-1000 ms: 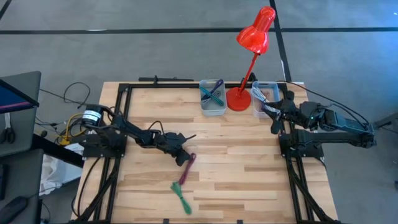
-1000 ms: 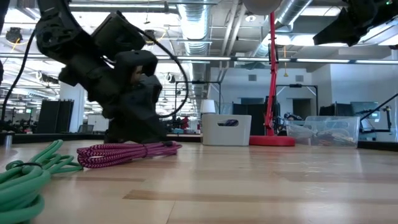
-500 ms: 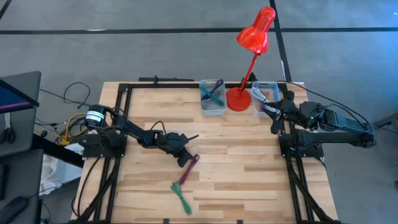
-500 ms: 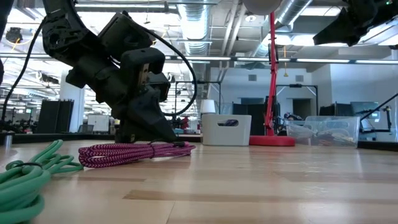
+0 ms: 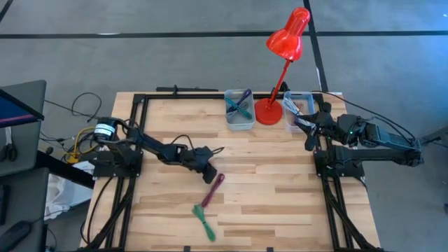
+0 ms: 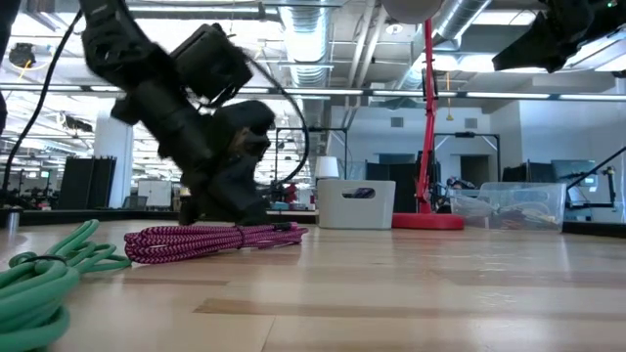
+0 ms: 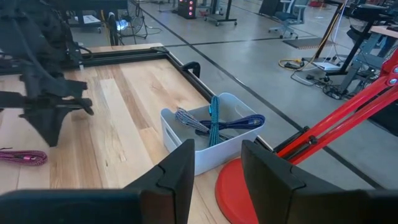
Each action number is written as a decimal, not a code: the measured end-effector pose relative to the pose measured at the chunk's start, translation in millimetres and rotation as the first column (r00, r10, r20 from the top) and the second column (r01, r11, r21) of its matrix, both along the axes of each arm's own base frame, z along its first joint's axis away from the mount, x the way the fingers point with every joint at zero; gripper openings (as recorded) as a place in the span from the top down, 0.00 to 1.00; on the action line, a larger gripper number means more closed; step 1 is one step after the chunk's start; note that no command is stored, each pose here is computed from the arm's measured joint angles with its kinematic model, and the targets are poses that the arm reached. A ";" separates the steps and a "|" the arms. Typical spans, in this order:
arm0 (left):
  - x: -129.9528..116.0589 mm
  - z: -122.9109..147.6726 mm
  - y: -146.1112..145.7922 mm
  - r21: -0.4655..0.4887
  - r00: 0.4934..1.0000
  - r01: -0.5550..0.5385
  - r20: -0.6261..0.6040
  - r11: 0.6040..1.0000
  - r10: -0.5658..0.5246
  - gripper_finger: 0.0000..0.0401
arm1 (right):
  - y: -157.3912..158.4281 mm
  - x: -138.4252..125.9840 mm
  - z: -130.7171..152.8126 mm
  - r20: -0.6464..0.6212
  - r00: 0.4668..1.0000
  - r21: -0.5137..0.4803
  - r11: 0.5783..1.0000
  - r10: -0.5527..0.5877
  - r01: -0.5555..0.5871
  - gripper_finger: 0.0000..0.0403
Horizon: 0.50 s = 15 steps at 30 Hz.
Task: Pick & Place USB Port
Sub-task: Put the pink patterned charger cable into the white bin
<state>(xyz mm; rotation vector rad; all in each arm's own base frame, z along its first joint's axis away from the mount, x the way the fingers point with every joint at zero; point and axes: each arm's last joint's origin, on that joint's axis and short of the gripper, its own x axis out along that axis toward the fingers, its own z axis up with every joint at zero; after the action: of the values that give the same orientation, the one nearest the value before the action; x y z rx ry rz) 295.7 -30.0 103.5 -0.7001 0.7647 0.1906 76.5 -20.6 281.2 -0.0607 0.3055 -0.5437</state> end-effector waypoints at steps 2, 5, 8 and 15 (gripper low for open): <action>9.1 9.7 -7.0 0.023 1.000 0.000 -0.007 1.000 0.000 1.00 | 0.0 0.0 0.0 0.000 1.000 0.000 1.000 -0.001 0.001 0.69; 19.5 21.8 -17.0 0.044 1.000 0.014 -0.023 0.999 -0.013 1.00 | 0.0 -0.1 0.0 0.001 1.000 0.000 1.000 -0.001 0.001 0.69; 27.3 31.5 -22.0 0.049 1.000 0.018 0.010 0.999 -0.019 0.98 | 0.0 0.0 0.1 0.001 1.000 0.000 1.000 -0.001 0.001 0.69; 29.2 36.0 -30.6 0.035 0.999 0.036 0.021 0.999 -0.037 0.89 | 0.0 0.0 0.1 0.003 1.000 0.002 1.000 0.000 0.000 0.69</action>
<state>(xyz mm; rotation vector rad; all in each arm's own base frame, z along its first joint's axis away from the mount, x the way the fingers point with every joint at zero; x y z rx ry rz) 325.0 -60.6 139.5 -0.6543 0.7514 0.1621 76.6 -20.6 281.3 -0.0579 0.3035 -0.5437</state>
